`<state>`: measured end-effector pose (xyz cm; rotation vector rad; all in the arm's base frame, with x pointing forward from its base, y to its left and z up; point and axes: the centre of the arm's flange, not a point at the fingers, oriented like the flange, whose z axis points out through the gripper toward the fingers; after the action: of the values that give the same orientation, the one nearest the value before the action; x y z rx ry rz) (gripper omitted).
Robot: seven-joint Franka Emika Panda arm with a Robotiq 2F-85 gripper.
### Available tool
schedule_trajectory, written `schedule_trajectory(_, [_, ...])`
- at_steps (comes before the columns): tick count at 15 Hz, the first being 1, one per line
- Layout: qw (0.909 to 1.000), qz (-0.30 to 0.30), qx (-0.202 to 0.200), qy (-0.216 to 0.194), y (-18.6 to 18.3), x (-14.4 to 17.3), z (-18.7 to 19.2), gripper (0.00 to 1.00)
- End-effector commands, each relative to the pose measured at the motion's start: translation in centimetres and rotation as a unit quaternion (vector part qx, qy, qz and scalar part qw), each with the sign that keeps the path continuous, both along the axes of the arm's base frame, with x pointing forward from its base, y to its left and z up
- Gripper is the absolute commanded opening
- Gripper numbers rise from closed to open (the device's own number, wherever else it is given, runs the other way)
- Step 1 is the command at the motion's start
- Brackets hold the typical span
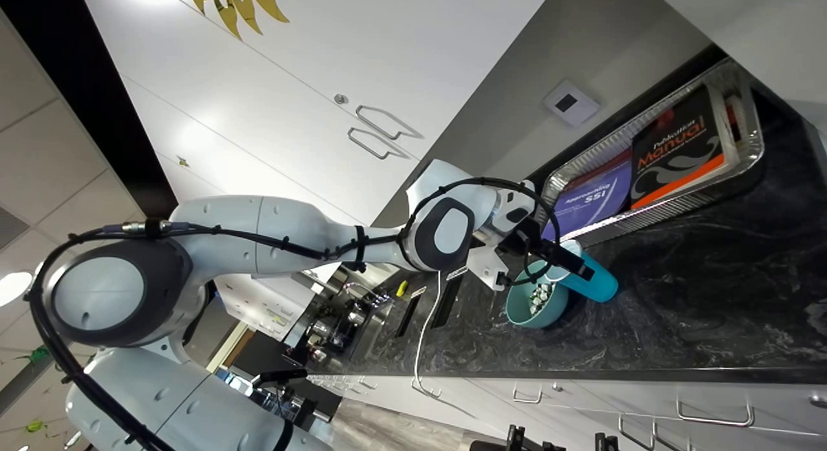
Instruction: Place the cup to the left of the bowl
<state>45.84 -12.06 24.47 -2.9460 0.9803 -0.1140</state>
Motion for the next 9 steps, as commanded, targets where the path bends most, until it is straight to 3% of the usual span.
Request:
schedule_trajectory(1, [1.0000, -0.002, -0.002, -0.004, -1.0, 1.3, -1.1, 1.00])
schedule_trajectory(2, [1.0000, -0.007, -0.006, -0.002, -1.2, 1.4, -1.4, 1.00])
schedule_trajectory(3, [0.9999, -0.009, -0.006, 0.002, -1.4, 1.4, -1.6, 0.75])
schedule_trajectory(4, [0.9999, -0.011, -0.010, 0.005, -1.6, 1.4, -1.8, 0.74])
schedule_trajectory(9, [0.9998, -0.015, -0.009, 0.008, -2.2, 1.3, -2.0, 0.34])
